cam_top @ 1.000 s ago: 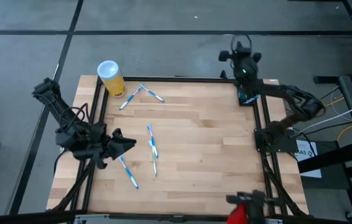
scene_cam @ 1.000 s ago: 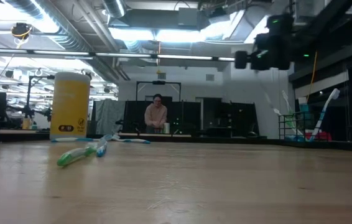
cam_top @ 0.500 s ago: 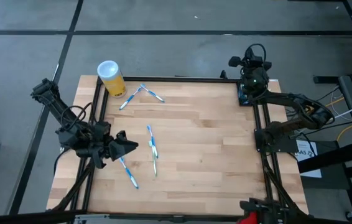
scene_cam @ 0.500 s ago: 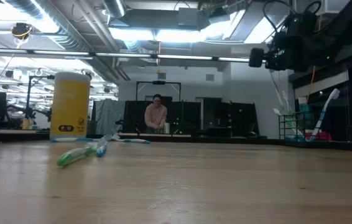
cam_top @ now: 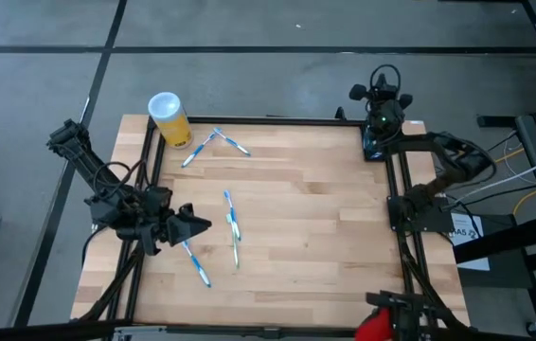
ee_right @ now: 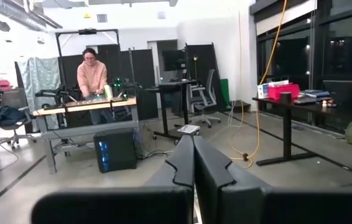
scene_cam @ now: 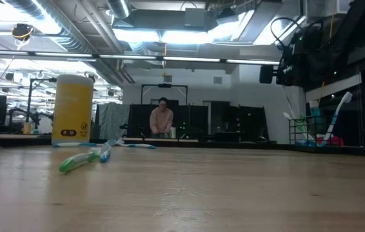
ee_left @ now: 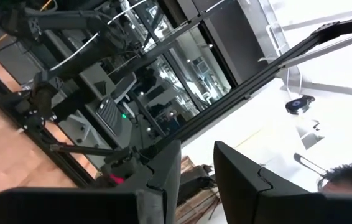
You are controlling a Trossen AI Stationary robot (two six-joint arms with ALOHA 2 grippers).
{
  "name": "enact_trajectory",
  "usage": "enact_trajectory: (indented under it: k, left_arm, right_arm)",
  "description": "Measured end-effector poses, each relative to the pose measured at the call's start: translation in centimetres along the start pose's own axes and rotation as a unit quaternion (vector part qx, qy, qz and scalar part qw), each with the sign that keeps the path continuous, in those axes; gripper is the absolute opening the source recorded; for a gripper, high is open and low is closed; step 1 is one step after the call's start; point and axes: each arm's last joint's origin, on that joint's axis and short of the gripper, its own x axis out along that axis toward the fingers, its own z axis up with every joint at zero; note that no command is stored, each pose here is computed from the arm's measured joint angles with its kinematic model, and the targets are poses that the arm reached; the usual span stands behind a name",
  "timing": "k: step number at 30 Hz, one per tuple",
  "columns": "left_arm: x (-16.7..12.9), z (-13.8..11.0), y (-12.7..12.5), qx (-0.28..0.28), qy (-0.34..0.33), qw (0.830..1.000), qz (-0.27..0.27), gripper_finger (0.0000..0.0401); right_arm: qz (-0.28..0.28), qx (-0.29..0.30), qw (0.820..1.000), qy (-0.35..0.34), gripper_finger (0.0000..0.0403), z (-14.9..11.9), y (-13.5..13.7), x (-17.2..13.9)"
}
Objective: Pick & Place toothbrushing station
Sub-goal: Put the green toothbrush into the mesh organizer
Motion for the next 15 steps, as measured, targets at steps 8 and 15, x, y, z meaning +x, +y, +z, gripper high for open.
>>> enact_trajectory:
  k: [8,15]
  left_arm:
    - [0.0,-0.1,0.0,-0.008,0.006,1.000,-0.001,0.0090]
    - [-0.5,-0.5,-0.4,-0.015,0.024,1.000,-0.014,0.0090]
  right_arm:
    - [-0.009,-0.019,0.999,0.038,0.0000,-2.1,1.0,-0.6]
    - [-0.043,-0.026,0.994,0.101,0.0000,-3.9,0.8,-1.0]
